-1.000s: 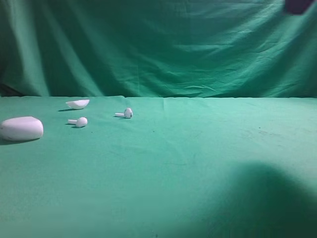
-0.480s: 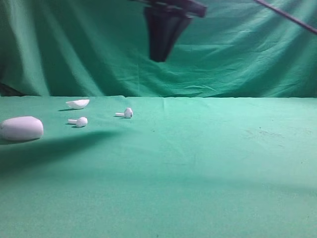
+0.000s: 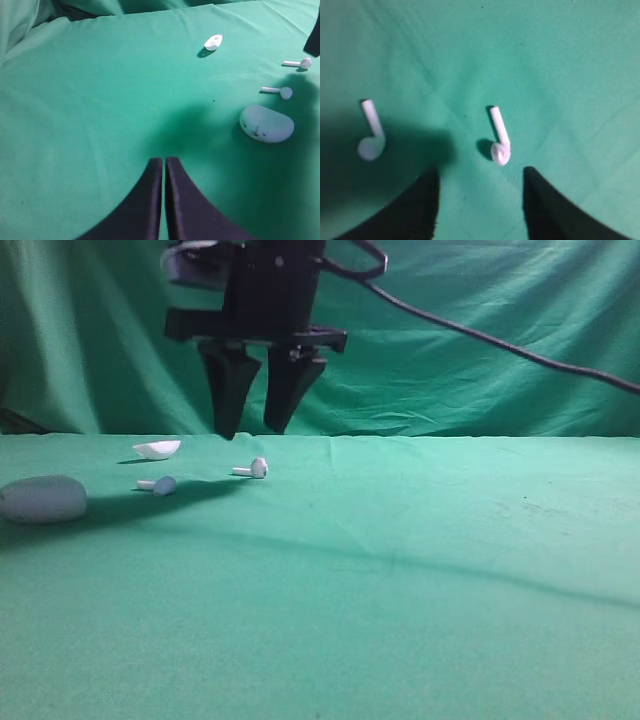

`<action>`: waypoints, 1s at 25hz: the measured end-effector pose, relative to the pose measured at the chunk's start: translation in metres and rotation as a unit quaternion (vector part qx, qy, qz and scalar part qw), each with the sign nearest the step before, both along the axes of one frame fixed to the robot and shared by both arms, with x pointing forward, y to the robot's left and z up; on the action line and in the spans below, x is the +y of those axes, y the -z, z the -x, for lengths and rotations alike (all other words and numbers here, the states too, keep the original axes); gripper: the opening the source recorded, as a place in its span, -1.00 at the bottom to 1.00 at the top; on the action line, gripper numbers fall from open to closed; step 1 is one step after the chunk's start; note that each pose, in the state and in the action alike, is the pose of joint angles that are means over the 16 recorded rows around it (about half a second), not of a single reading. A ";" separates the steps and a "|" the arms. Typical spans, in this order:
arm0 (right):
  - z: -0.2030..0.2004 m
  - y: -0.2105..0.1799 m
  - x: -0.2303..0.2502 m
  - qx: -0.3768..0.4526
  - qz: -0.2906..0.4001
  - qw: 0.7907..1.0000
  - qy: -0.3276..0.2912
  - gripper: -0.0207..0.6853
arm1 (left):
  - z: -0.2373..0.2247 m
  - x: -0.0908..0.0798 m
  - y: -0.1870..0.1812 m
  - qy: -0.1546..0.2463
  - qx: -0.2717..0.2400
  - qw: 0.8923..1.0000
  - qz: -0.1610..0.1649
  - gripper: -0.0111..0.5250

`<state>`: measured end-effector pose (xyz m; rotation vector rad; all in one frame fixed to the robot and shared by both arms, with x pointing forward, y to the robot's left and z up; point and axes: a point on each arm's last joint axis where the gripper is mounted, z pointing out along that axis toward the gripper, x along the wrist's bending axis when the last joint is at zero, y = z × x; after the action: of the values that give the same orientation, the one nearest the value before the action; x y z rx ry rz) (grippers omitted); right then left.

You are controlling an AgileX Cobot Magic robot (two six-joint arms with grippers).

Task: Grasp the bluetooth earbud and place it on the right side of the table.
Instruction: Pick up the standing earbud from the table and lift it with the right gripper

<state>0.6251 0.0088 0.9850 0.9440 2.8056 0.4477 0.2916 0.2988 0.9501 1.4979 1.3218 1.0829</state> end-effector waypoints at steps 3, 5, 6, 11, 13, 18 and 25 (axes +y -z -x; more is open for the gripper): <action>-0.005 0.012 0.004 0.005 0.000 1.000 0.012 0.08 | 0.000 0.000 0.000 0.000 0.000 1.000 0.000 -0.96; -0.008 0.019 0.006 0.008 0.001 1.000 0.019 0.13 | 0.000 0.000 0.000 0.000 0.000 1.000 0.000 -0.96; -0.009 0.023 0.006 0.009 0.001 1.000 0.022 0.15 | 0.000 0.000 0.000 0.000 0.000 1.000 0.000 -0.96; -0.015 0.034 0.006 0.011 0.001 0.999 0.034 0.18 | 0.000 0.000 0.000 0.000 0.000 1.000 0.000 -0.96; -0.016 0.038 0.005 0.011 0.000 0.999 0.039 0.18 | 0.000 0.000 0.000 0.000 0.000 1.000 0.000 -0.96; -0.021 0.043 0.004 0.012 -0.004 0.999 0.048 0.03 | 0.000 0.000 0.000 0.000 0.000 1.000 0.000 -0.96; -0.023 0.044 0.002 0.013 -0.009 0.998 0.055 -0.34 | 0.000 0.000 0.000 0.000 0.000 1.000 0.000 -0.96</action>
<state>0.6482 0.0110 0.9410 1.1088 2.7594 0.4502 0.2916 0.2988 0.9501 1.4981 1.3217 1.0832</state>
